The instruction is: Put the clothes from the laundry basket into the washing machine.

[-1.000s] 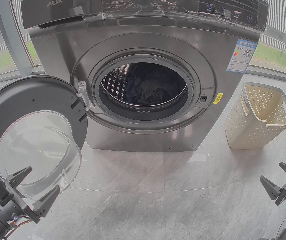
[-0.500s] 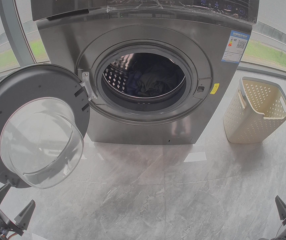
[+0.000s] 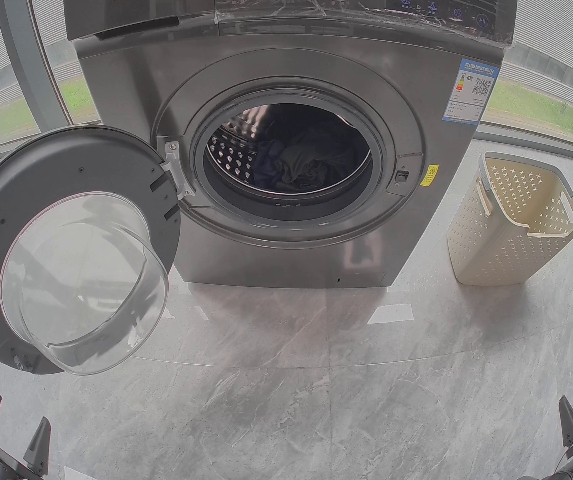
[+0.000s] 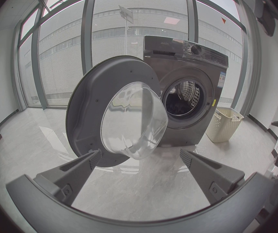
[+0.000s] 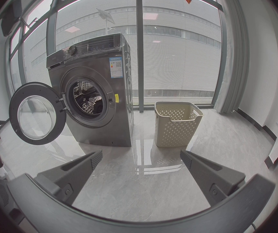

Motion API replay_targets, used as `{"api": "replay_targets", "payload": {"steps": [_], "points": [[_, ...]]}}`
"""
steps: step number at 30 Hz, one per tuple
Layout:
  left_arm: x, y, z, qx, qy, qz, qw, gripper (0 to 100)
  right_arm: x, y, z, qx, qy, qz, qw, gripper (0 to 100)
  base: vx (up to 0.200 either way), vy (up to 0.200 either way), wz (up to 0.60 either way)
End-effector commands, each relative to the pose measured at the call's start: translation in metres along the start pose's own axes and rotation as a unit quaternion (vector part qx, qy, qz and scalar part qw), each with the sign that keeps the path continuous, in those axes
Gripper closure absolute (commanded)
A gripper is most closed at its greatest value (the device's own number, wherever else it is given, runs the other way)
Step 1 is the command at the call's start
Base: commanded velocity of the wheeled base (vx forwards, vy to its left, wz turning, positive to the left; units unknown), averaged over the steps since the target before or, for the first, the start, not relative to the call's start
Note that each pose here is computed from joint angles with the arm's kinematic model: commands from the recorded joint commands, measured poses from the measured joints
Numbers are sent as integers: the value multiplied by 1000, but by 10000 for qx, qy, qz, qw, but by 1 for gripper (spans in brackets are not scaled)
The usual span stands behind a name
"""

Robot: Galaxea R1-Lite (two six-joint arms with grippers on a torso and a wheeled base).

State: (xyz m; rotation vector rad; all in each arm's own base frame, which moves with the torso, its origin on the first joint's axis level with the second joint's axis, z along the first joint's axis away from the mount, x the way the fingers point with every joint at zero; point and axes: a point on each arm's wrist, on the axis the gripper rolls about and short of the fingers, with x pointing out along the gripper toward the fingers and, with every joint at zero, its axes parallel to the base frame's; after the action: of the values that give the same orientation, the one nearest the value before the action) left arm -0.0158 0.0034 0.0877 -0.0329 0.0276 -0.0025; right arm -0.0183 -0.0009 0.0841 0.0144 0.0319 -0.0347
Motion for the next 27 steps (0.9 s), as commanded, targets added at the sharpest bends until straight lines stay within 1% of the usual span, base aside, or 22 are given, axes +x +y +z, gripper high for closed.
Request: {"api": "replay_targets", "payload": {"steps": [1,3,4,7,10,13,17,21,25,27], "points": [[-6,-2,-13,117,-111,166,9997,0,-4,1,-8,-125,-145,104,9998,0,0,0,0],[-6,-2,-13,94,-118,158,9998,0,-4,1,-8,-118,-137,127,9998,0,0,0,0],[-6,-2,-13,101,-118,158,9998,0,-3,1,-8,-164,-130,172,9996,0,0,0,0],[-6,-2,-13,148,-110,143,9997,0,-4,2,-8,-166,-123,310,9993,0,0,0,0],[-6,-2,-13,125,-110,120,9998,0,-4,2,-8,-151,-130,310,9993,0,0,0,0],[-6,-2,-13,79,-110,135,9998,0,-4,2,-8,-135,-122,295,9994,0,0,200,0],[-6,-2,-13,79,-110,127,9998,0,-4,2,-8,-105,-136,311,9994,0,0,200,0],[-6,-2,-12,48,-111,142,9998,0,-4,2,-8,-151,-130,303,9993,0,0,200,0],[-6,-2,-12,63,-111,165,9998,0,-4,2,-8,-151,-130,310,9993,0,0,200,0],[-6,-2,-12,40,-112,165,9998,0,-4,2,-8,-143,-130,303,9994,0,0,0,0]]}}
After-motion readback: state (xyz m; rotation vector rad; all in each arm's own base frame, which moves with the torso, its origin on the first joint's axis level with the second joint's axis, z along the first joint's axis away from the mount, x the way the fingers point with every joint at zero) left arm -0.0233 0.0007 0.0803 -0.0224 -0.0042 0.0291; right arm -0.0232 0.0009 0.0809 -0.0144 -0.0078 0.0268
